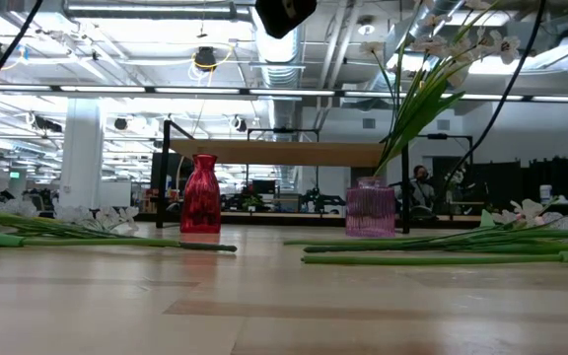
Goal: Pick and place flowers into a vace then onto a shelf
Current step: Put the dark red tulip into the red vase
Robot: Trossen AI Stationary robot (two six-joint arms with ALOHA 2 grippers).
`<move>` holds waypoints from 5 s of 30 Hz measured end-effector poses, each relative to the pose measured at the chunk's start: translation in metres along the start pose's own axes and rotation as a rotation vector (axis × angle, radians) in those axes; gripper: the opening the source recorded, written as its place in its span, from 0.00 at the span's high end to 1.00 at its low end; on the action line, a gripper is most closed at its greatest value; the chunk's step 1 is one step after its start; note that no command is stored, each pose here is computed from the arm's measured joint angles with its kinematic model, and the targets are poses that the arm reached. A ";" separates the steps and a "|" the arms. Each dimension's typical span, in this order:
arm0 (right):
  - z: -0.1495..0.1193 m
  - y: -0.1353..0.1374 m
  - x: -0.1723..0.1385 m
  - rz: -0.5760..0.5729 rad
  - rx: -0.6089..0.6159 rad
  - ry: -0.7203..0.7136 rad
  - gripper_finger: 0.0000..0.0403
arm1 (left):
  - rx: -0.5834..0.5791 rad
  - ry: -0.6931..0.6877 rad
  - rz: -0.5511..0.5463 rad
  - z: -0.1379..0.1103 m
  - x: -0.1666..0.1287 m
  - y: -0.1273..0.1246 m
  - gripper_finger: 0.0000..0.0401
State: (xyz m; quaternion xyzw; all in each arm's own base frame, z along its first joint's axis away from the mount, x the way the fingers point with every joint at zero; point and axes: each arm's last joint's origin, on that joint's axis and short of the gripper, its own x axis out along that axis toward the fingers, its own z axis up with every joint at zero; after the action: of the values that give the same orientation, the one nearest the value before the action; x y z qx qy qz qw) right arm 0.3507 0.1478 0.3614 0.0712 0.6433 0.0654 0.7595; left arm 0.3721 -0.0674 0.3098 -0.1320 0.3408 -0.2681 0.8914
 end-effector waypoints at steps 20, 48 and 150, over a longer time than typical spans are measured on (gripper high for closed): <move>-0.023 0.004 -0.039 0.096 0.104 -0.060 0.48 | 0.036 0.087 0.164 0.005 -0.016 -0.004 1.00; -0.126 0.038 -0.134 -0.304 -0.029 -0.676 0.70 | 0.305 -0.816 0.548 -0.057 -0.195 -0.075 1.00; 0.053 -0.079 -0.110 -0.408 0.133 -1.240 0.60 | 0.480 -1.349 0.284 -0.156 -0.163 0.035 1.00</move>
State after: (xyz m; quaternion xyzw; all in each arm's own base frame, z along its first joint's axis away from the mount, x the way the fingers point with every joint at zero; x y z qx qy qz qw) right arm 0.3855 0.0481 0.4614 0.0191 0.0897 -0.1732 0.9806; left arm 0.1781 0.0461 0.2679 -0.0239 -0.3368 -0.0776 0.9381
